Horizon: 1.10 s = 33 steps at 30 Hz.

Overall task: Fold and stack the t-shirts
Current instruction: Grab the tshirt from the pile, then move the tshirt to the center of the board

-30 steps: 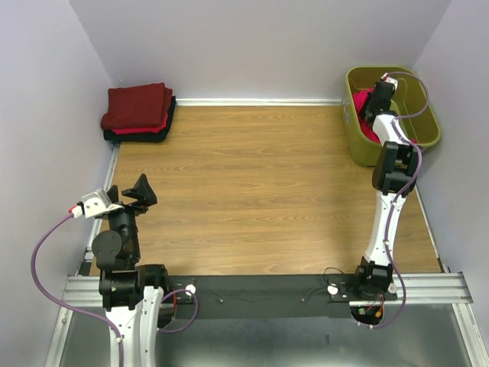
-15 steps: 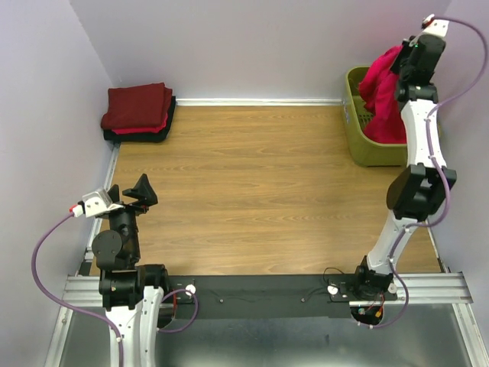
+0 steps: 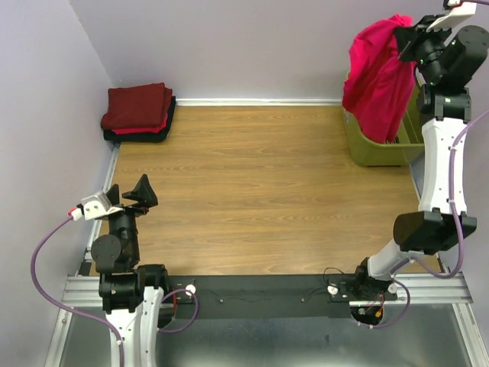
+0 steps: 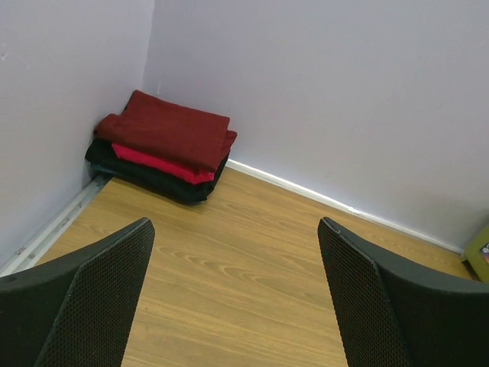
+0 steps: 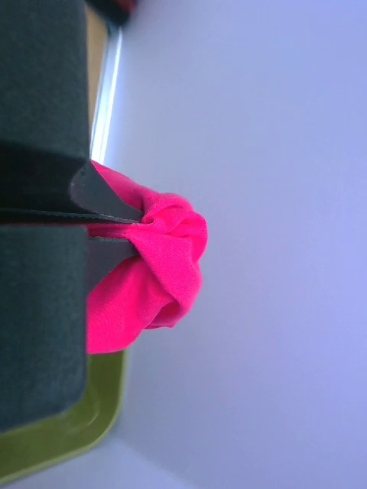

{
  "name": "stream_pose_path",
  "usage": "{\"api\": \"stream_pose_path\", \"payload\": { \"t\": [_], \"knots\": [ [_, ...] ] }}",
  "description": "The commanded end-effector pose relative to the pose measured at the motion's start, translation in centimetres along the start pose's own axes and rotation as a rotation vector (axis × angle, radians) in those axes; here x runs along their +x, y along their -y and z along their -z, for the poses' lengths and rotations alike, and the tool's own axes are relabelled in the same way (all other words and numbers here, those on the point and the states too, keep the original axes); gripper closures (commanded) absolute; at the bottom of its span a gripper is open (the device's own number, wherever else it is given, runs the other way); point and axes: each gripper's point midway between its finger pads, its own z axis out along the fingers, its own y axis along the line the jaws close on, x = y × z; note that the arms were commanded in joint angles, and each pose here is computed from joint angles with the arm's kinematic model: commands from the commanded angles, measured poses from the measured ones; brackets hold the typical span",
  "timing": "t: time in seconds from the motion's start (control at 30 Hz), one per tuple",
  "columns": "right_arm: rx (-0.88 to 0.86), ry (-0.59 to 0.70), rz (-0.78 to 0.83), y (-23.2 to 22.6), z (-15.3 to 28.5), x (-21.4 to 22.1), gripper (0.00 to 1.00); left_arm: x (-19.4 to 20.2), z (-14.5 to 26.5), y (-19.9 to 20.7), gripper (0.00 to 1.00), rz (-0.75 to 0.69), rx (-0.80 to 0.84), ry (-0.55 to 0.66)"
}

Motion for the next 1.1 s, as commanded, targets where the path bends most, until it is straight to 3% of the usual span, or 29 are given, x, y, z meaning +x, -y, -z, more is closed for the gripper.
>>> {"api": "stream_pose_path", "payload": {
  "t": [0.0, 0.17, 0.27, 0.4, 0.43, 0.47, 0.5, 0.57, 0.6, 0.77, 0.9, 1.07],
  "knots": [
    [-0.287, 0.163, -0.004, -7.1, 4.0, -7.9, 0.99, -0.7, 0.3, 0.5, 0.05, -0.009, 0.034, 0.035],
    [-0.550, 0.171, -0.135, -14.0, 6.9, -9.2, 0.99, -1.4, 0.6, 0.7, 0.05, -0.008, 0.041, 0.062],
    [-0.691, 0.100, -0.214, -19.6, 7.7, -6.7, 0.99, -1.5, 0.7, 0.7, 0.05, -0.006, 0.043, 0.067],
    [-0.860, -0.140, -0.353, -28.6, 8.5, 2.5, 0.97, -1.7, 0.6, 0.5, 0.01, 0.021, 0.020, 0.069],
    [-0.871, -0.202, -0.381, -30.3, 8.7, 5.0, 0.87, -1.3, 0.4, 0.3, 0.01, 0.021, 0.009, 0.049],
    [-0.863, -0.251, -0.400, -31.7, 8.5, 7.1, 0.51, -1.3, 0.3, 0.4, 0.01, 0.035, 0.007, 0.045],
    [-0.891, -0.304, -0.412, -33.4, 9.0, 9.1, 0.32, -1.2, 0.1, 0.5, 0.01, 0.035, 0.010, 0.034],
    [-0.893, -0.442, -0.427, -36.4, 9.7, 14.9, 0.07, -0.5, -0.5, 1.1, 0.01, 0.026, 0.040, -0.008],
    [-0.858, -0.483, -0.428, -36.4, 9.7, 16.7, 0.04, -0.2, -0.6, 1.3, 0.01, 0.042, 0.048, -0.023],
    [-0.561, -0.675, -0.326, -32.0, 10.9, 25.6, 0.00, 3.0, -1.7, 2.3, 0.02, 0.098, 0.087, -0.155],
    [-0.398, -0.840, -0.237, -28.1, 15.0, 31.1, 0.02, 5.8, -2.4, 3.6, 0.02, 0.129, 0.144, -0.300],
    [-0.279, -0.945, -0.183, -24.6, 19.8, 35.0, 0.14, 10.4, -2.7, 5.4, 0.04, 0.228, 0.188, -0.506]
  ]
}}
